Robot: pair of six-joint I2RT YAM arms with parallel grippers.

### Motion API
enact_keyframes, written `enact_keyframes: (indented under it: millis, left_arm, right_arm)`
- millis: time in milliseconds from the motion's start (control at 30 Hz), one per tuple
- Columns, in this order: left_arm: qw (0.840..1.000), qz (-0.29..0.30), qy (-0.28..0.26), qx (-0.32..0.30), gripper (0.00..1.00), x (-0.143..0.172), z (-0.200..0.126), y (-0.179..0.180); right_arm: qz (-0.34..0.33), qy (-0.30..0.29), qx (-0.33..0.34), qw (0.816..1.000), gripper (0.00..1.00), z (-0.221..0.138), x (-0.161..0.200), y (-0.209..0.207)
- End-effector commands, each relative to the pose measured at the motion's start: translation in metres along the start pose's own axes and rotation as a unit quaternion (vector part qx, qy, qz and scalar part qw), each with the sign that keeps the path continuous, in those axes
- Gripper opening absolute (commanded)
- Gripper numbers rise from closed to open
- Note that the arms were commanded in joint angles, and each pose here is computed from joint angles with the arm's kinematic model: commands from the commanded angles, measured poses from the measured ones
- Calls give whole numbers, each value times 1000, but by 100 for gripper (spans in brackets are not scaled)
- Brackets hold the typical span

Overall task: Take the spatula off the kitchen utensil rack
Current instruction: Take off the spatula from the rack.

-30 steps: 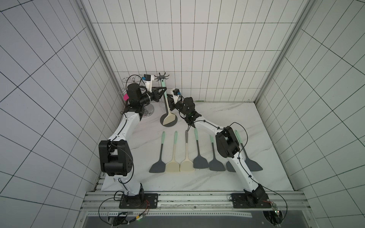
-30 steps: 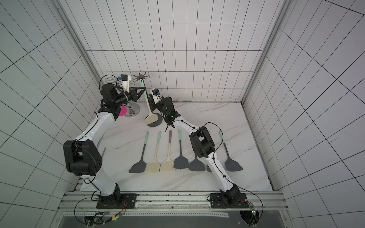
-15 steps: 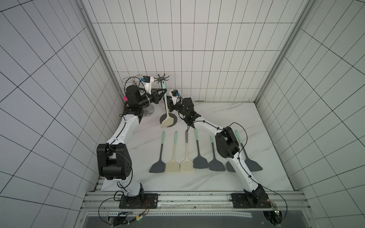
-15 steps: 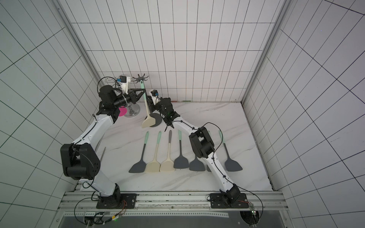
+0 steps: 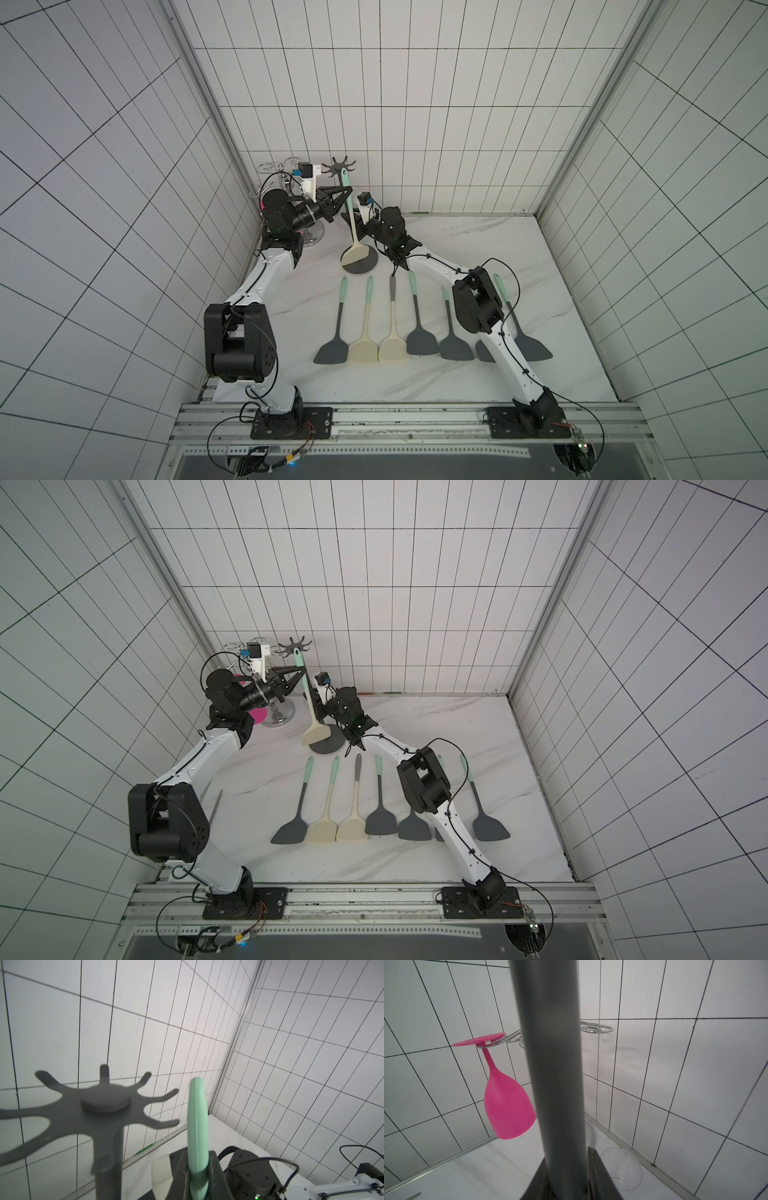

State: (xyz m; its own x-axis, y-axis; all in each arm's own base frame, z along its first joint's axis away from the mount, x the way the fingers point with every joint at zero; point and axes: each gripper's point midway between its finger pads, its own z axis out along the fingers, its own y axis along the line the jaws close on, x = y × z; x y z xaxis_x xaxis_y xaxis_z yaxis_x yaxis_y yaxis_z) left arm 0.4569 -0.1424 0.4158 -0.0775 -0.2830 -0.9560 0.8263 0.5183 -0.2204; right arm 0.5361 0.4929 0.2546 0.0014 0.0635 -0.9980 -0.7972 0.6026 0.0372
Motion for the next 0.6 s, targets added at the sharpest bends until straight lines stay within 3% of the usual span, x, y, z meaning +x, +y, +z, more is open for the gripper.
enact_keyframes:
  millis: [0, 100, 167, 233, 333, 400, 567]
  left_arm:
    - [993, 85, -76, 43, 0, -62, -9, -41]
    - [994, 76, -59, 43, 0, -57, -5, -35]
    - [995, 74, -58, 46, 0, -56, -5, -37]
    - [994, 77, -62, 49, 0, -58, -8, -42]
    - [994, 85, -55, 51, 0, -63, -11, -51]
    - [994, 87, -46, 50, 0, -65, -12, -57]
    - [995, 85, -28, 37, 0, -64, -22, -70]
  right_arm:
    - [-3, -17, 1, 1000, 20, 1, -26, 1]
    - [-5, -12, 7, 1000, 8, 3, -18, -2]
    - [-3, -6, 13, 1000, 8, 2, -12, -5]
    - [-3, -6, 15, 1000, 16, -1, -13, -6]
    - [-7, -17, 18, 1000, 40, -9, -27, -5]
    - [-11, -21, 16, 1000, 47, -16, -39, -2]
    - [-14, -27, 3, 1000, 51, -45, -68, 10]
